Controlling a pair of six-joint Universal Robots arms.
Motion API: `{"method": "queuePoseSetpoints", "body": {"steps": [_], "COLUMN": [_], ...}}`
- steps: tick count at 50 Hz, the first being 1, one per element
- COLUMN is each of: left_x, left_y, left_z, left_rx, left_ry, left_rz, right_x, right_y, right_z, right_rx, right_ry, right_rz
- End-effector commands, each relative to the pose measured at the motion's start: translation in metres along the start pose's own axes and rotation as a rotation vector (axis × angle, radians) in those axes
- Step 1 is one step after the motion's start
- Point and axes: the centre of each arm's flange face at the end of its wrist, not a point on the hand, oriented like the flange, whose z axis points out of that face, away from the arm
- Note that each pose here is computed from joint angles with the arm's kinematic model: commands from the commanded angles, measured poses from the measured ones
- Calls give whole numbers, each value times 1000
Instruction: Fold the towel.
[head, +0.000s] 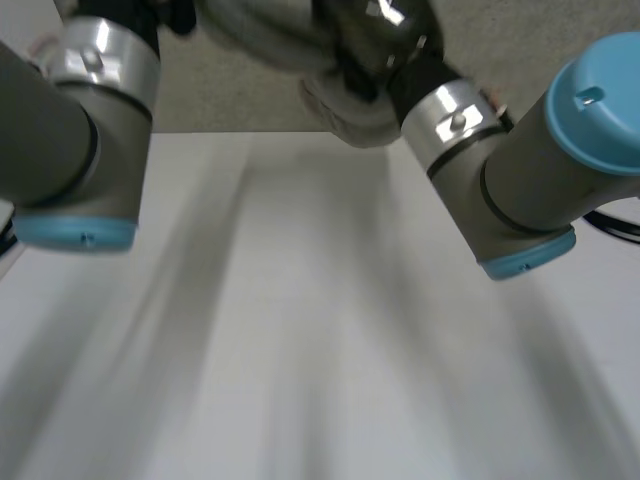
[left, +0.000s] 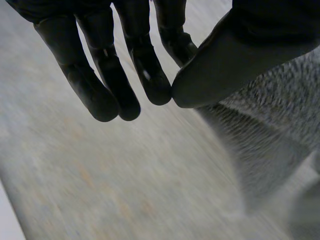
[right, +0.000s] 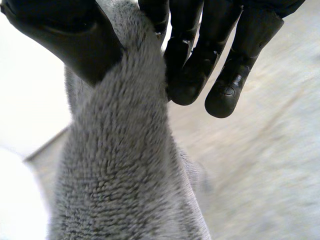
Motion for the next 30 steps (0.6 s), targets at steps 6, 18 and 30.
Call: {"method": "queuePoseSetpoints", "body": {"steps": [6, 18, 30], "left_x": [41, 51, 53], "left_y": [124, 143, 124], "left_z": [-114, -160, -164], "left_rx": [-531, -646, -607], "left_ry": [255, 372, 382], "left_rz": [132, 241, 235], "right_x": [-62, -74, -44], "right_y": [82, 119, 89], "right_z": [-66, -107, -102], "right_rx": [-536, -827, -792], "right_ry": [-365, -456, -270], "right_rz": [86, -52, 149]}}
